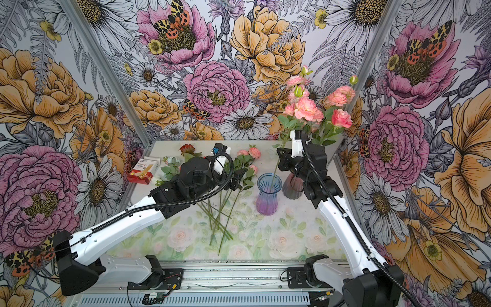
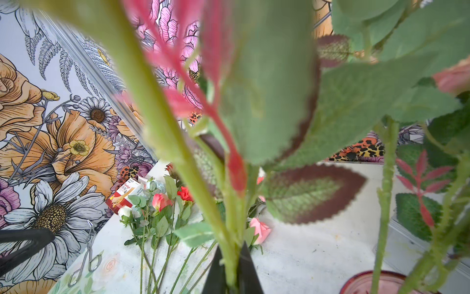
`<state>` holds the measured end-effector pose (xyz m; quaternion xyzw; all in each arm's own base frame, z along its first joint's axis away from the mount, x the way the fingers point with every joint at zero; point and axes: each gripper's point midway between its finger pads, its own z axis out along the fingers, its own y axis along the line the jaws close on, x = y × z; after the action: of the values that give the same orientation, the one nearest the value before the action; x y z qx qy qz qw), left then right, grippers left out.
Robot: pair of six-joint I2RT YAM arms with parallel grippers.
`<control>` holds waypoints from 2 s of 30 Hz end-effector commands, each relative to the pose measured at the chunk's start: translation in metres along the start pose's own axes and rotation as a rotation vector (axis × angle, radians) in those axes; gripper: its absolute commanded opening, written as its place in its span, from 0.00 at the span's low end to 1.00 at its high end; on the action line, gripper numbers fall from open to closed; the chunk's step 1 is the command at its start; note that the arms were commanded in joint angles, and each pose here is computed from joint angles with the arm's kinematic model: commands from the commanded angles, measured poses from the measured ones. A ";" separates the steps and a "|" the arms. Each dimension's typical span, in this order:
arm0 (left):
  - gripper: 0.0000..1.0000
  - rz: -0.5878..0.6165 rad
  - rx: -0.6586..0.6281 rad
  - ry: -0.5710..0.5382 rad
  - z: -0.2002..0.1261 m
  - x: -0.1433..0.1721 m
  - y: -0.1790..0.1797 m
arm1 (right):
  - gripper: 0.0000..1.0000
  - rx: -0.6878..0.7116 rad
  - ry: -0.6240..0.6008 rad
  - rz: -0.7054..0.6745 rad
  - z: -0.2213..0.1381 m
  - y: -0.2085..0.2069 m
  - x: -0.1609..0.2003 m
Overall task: Place the pink flowers into the vase
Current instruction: Place the flower in the vase.
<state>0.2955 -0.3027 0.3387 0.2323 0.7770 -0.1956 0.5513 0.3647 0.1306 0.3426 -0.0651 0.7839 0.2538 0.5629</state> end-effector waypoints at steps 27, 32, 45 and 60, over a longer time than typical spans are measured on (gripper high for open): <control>0.98 -0.075 -0.162 0.052 0.010 0.027 0.035 | 0.99 0.047 0.034 -0.018 -0.021 -0.002 0.015; 0.98 -0.122 -0.165 0.095 0.013 0.038 0.044 | 0.99 0.038 0.042 -0.018 -0.028 0.002 0.018; 0.98 -0.173 -0.162 0.133 0.017 0.049 0.053 | 0.99 0.008 0.056 -0.046 -0.042 0.012 0.021; 0.96 -0.361 -0.111 0.442 0.055 0.126 0.062 | 0.99 -0.166 0.007 -0.108 -0.071 0.073 -0.012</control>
<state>0.3469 -0.2498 0.2105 0.0929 0.9034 -0.1585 0.3874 0.2911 0.1468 0.3660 -0.1253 0.7826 0.2661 0.5487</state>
